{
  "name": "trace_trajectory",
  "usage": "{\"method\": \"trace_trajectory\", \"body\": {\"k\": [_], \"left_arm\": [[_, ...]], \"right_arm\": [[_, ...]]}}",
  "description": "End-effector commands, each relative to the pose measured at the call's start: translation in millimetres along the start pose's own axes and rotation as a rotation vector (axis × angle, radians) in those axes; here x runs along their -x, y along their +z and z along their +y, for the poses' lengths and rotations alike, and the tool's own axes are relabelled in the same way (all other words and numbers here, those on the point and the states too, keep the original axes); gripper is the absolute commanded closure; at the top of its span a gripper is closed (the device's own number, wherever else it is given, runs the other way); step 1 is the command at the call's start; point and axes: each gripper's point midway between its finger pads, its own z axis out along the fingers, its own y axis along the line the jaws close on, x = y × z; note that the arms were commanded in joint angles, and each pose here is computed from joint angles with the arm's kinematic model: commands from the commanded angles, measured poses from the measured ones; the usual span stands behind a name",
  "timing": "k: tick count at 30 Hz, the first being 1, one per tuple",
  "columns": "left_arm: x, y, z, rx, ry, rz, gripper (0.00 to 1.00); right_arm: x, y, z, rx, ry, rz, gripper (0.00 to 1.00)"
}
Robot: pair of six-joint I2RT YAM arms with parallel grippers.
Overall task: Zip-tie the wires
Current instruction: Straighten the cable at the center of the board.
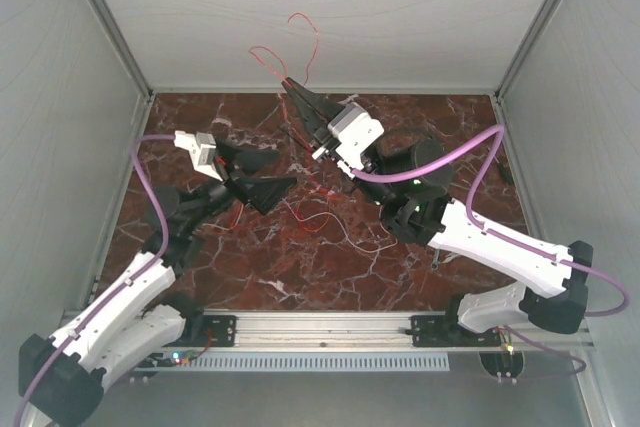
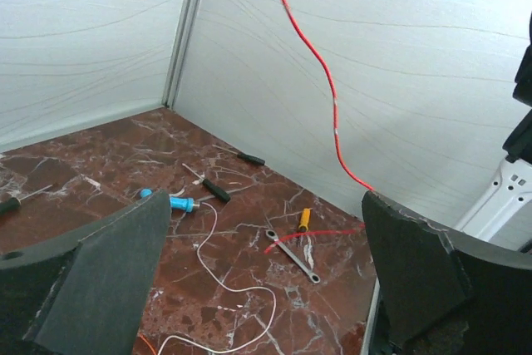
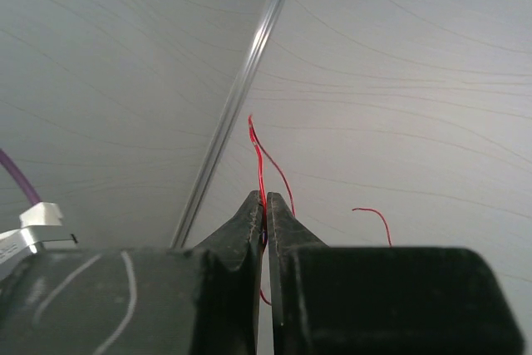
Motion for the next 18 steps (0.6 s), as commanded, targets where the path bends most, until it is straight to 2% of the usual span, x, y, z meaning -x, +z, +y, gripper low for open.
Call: {"method": "trace_trajectory", "body": {"k": [1,3,9,13,16,18], "left_arm": [[28,8,-20,-0.076,0.030,-0.061,0.05],[28,8,-5,0.004,0.037,-0.073,0.06],[23,6,4,0.035,0.078,-0.066,0.03],[28,9,27,0.137,0.138,-0.087,0.02],[36,9,49,0.245,0.185,-0.118,0.15],[34,11,58,0.275,0.212,-0.113,0.35]], "right_arm": [[22,-2,-1,-0.008,-0.008,-0.055,1.00],[24,-2,2,0.001,-0.006,-0.058,1.00],[31,-4,4,0.007,0.005,-0.072,1.00],[36,-4,5,0.014,0.030,-0.084,1.00],[37,-2,7,0.021,0.040,-0.084,1.00],[40,-2,8,0.022,0.043,-0.089,1.00]]}}
